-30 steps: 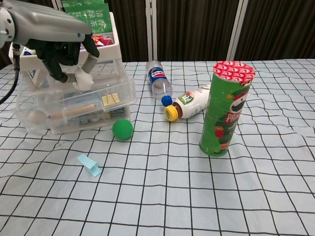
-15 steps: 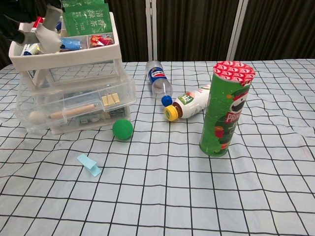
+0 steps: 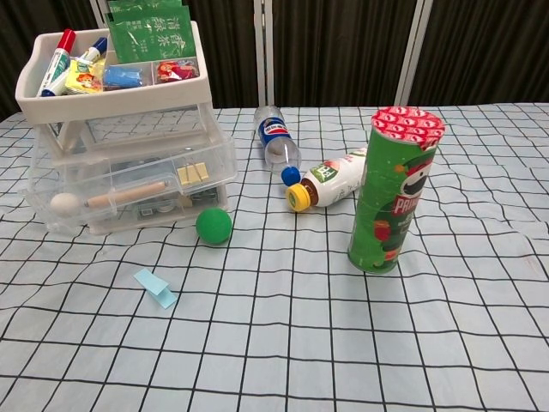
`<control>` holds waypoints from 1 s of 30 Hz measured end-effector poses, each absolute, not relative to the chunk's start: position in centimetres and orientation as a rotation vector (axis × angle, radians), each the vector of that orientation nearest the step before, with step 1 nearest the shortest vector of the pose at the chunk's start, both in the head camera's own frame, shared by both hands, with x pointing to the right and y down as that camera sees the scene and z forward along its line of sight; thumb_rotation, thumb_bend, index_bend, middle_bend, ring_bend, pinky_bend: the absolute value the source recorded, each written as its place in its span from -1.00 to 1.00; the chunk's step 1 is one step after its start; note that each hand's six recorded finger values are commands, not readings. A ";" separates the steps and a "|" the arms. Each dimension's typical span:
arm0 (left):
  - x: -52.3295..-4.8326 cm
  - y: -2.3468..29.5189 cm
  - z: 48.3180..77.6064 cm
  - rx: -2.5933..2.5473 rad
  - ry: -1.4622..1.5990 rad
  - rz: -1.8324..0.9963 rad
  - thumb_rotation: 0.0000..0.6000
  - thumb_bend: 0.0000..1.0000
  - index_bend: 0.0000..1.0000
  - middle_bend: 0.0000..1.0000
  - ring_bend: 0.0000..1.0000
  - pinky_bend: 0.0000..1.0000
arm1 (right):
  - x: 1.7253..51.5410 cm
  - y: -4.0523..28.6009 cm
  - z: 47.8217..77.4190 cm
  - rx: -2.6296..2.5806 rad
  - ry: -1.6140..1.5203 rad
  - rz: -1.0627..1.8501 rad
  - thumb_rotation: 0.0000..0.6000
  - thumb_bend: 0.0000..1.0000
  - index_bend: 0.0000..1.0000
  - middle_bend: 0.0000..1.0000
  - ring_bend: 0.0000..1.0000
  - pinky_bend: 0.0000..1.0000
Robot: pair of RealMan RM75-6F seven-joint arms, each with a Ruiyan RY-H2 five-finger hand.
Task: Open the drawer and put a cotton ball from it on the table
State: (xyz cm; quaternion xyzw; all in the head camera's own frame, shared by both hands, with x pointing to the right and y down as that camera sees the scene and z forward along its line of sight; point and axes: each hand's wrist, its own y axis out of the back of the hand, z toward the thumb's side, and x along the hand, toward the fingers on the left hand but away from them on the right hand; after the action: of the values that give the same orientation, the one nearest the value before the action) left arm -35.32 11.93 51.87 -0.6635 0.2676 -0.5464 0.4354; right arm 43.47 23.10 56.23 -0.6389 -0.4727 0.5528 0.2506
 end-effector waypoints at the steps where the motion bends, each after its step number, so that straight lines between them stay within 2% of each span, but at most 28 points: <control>1: -35.9 12.3 52.5 -1.657 0.679 -1.375 1.00 0.01 0.20 0.91 0.74 0.62 | 43.5 23.1 56.2 -1.739 -1.286 1.506 1.00 -0.93 -1.00 -1.00 -1.00 -1.00; 9: -38.0 14.0 58.8 -1.656 0.724 -1.440 1.00 -0.02 0.18 0.90 0.73 0.62 | 43.3 23.2 56.4 -1.740 -1.279 1.509 1.00 -0.93 -0.99 -1.00 -1.00 -1.00; 16: -37.9 14.7 62.2 -1.675 0.754 -1.476 1.00 -0.05 0.09 0.87 0.71 0.62 | 43.4 23.2 56.3 -1.739 -1.283 1.508 1.00 -0.93 -0.99 -1.00 -1.00 -1.00; 18: -37.8 14.9 62.9 -1.679 0.767 -1.484 1.00 -0.09 0.00 0.86 0.70 0.61 | 43.4 23.2 56.3 -1.739 -1.283 1.508 1.00 -0.93 -0.99 -1.00 -1.00 -1.00; 25: -37.9 15.6 64.1 -1.669 0.808 -1.502 1.00 -0.49 -0.24 0.82 0.67 0.60 | 43.4 23.2 56.4 -1.739 -1.276 1.514 1.00 -0.93 -0.99 -1.00 -1.00 -1.00; 30: -38.2 15.9 64.1 -1.681 0.838 -1.501 1.00 -0.54 -0.35 0.75 0.62 0.56 | 43.3 23.3 56.5 -1.736 -1.267 1.518 1.00 -0.93 -0.99 -1.00 -1.00 -1.00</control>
State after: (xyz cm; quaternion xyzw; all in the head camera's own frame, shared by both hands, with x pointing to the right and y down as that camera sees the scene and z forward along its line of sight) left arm -38.18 15.92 64.13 -0.6522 0.3252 -0.5824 0.3601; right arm 43.29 23.31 56.50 -0.6384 -0.4660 0.5583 0.2521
